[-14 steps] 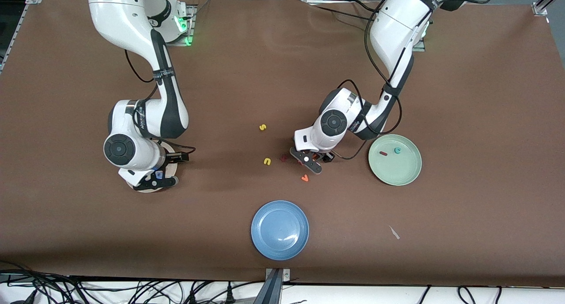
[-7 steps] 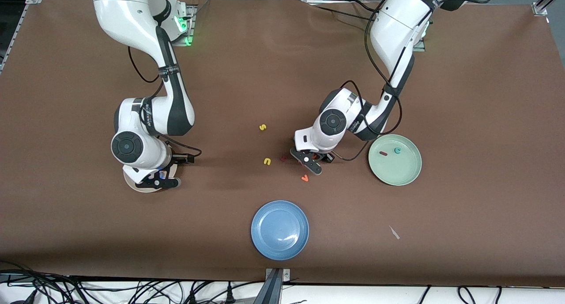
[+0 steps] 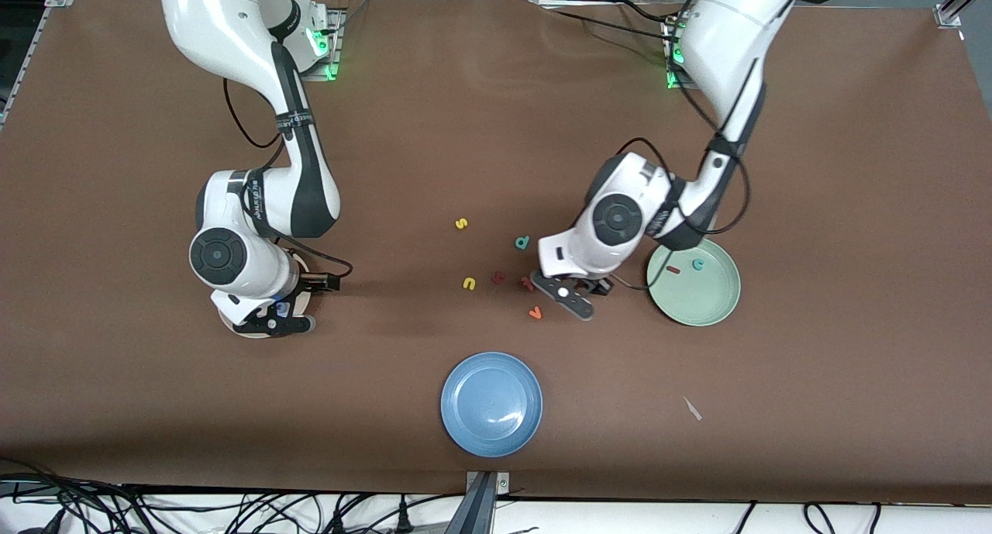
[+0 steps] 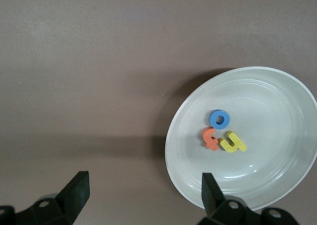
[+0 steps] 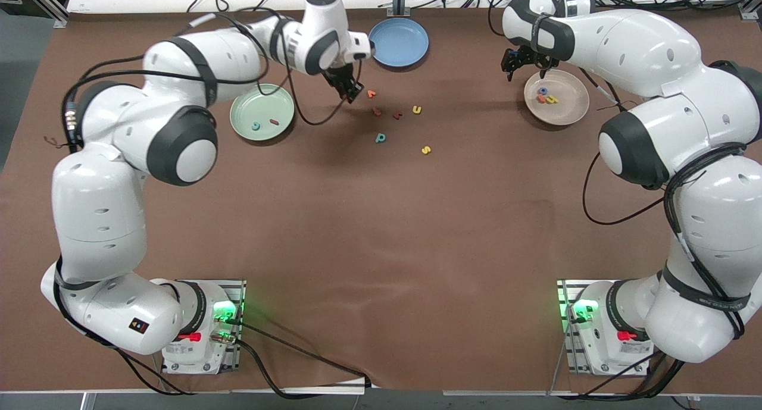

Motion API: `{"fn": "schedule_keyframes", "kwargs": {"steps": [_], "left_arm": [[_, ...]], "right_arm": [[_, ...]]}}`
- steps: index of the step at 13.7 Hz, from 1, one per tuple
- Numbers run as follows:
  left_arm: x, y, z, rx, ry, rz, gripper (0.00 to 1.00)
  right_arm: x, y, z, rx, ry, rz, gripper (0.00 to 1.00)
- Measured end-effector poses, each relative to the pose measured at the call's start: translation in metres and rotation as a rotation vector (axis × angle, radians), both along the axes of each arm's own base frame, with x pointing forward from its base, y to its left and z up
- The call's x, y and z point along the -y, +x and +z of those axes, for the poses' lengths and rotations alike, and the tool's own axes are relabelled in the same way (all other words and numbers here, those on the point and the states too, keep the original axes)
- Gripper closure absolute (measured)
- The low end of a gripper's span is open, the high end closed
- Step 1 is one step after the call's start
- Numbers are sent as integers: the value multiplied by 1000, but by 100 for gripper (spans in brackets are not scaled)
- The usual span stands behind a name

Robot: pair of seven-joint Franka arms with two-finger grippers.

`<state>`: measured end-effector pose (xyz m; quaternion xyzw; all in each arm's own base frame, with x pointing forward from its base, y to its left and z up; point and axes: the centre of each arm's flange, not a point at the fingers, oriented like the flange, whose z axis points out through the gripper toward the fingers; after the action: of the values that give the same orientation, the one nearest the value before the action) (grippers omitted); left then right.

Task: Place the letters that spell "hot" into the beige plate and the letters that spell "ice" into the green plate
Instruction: 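Drop the e onto the green plate while the right arm returns to rest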

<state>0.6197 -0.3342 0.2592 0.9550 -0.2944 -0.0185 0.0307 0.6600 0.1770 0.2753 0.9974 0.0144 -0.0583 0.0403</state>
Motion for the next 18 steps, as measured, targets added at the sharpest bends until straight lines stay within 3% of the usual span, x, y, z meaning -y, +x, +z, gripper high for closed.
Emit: {"fn": "schedule_keyframes", "kwargs": {"steps": [4, 6, 10, 15, 18], "left_arm": [[-72, 24, 42, -26, 13, -85, 74], [-108, 33, 41, -46, 31, -151, 74], [-180, 41, 21, -94, 78, -278, 74], [-199, 25, -34, -140, 91, -280, 74], [-207, 12, -66, -114, 94, -277, 74]], "right_arm": [[-1, 3, 20, 32, 24, -52, 0], [3, 5, 33, 36, 65, -31, 0], [44, 4, 68, 91, 60, 31, 0], [112, -26, 120, 130, 86, -38, 0], [112, -61, 176, 90, 90, -31, 0]]}}
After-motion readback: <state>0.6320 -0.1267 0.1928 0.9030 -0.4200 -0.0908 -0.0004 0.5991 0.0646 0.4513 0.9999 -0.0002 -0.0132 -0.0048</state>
